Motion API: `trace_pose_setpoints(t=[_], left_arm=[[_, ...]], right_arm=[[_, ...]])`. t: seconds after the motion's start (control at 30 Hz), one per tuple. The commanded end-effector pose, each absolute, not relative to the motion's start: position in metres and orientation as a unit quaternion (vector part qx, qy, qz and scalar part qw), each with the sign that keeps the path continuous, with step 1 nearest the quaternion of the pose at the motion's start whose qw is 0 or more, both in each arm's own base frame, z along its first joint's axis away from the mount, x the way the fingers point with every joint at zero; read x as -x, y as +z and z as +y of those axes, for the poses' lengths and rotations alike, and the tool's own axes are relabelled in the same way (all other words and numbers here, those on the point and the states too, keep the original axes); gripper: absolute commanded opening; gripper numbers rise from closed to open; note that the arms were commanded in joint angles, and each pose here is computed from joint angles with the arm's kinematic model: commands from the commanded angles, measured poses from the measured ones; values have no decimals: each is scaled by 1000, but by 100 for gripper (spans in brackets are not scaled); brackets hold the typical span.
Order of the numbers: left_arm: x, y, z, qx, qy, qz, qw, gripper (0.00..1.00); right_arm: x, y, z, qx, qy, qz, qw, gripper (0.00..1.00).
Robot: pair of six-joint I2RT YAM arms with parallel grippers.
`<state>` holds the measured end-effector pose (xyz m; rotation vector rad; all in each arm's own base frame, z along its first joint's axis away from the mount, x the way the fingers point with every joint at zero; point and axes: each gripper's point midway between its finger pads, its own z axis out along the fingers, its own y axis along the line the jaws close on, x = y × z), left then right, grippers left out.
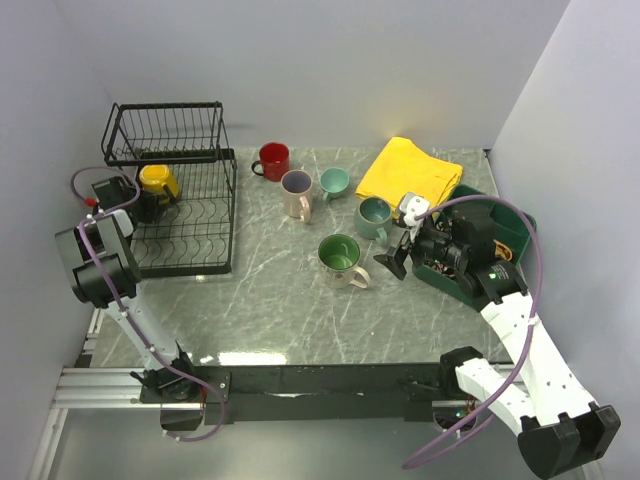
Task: Load the cups into the dish rack
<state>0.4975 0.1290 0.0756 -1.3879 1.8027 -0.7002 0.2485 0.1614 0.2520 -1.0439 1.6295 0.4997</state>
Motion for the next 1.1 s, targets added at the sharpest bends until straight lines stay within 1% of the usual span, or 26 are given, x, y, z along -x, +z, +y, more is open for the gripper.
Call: trace_pose_setpoints(t=[0.0,0.03,0.1,0.2,0.27,0.3,0.33,0.37,0.4,0.43,0.47,0.5,0.53,0.6,0.63,0.7,0.73,0.77,0.8,0.83,0.87,1.03,1.07], left_arm=[[-493,114,132,501,-244,721,412,51],[-490,126,132,495,-243,719,422,51],[-483,129,131,490,-236,724,424,52],[-471,149,130,476,-224,725,445,53],[-460,149,130,471,-214,730,446,54],[-456,162,131,465,-211,727,460,54],[-444,153,129,471,-204,734,445,54],[-438,156,129,464,-199,737,449,55],[-432,171,127,452,-193,735,468,55],[-422,167,124,449,-186,741,463,56],[-416,172,122,436,-179,746,471,57],[-408,191,118,421,-178,741,491,62],[-398,187,114,417,-176,745,491,65],[-384,211,105,385,-175,742,521,72],[-378,214,98,366,-177,748,525,75],[-364,232,85,337,-184,747,542,82],[-357,231,75,319,-196,754,539,84],[-350,241,68,305,-204,751,549,90],[-346,243,59,292,-217,753,549,91],[-341,242,52,280,-227,756,547,99],[-335,249,38,256,-248,756,550,97],[-313,254,-6,190,-297,774,526,96],[-307,260,-14,176,-307,773,527,96]], right_arm=[[-248,268,161,442,205,672,558,100],[-248,269,160,443,203,671,559,100],[-248,269,160,443,202,671,559,100],[-247,267,158,444,198,670,561,100],[-246,266,159,446,198,669,560,100],[-245,267,158,446,199,669,560,100],[-245,266,158,446,199,670,559,100],[-244,265,159,448,201,670,557,100],[-243,265,158,448,202,671,556,100],[-242,264,159,448,202,671,555,100],[-241,264,158,447,203,671,555,100],[-241,263,159,447,206,673,553,100],[-240,263,159,447,207,672,552,100],[-238,263,161,448,215,673,548,100],[-238,263,161,447,217,674,547,100],[-236,262,162,447,225,679,537,100],[-234,261,163,449,230,681,532,100],[-235,257,165,449,237,686,521,100],[-232,257,165,449,242,691,512,100],[-232,254,166,449,248,695,504,100],[-233,250,167,448,253,703,492,100],[-241,251,167,426,261,736,457,100],[-243,240,167,420,264,755,428,100]])
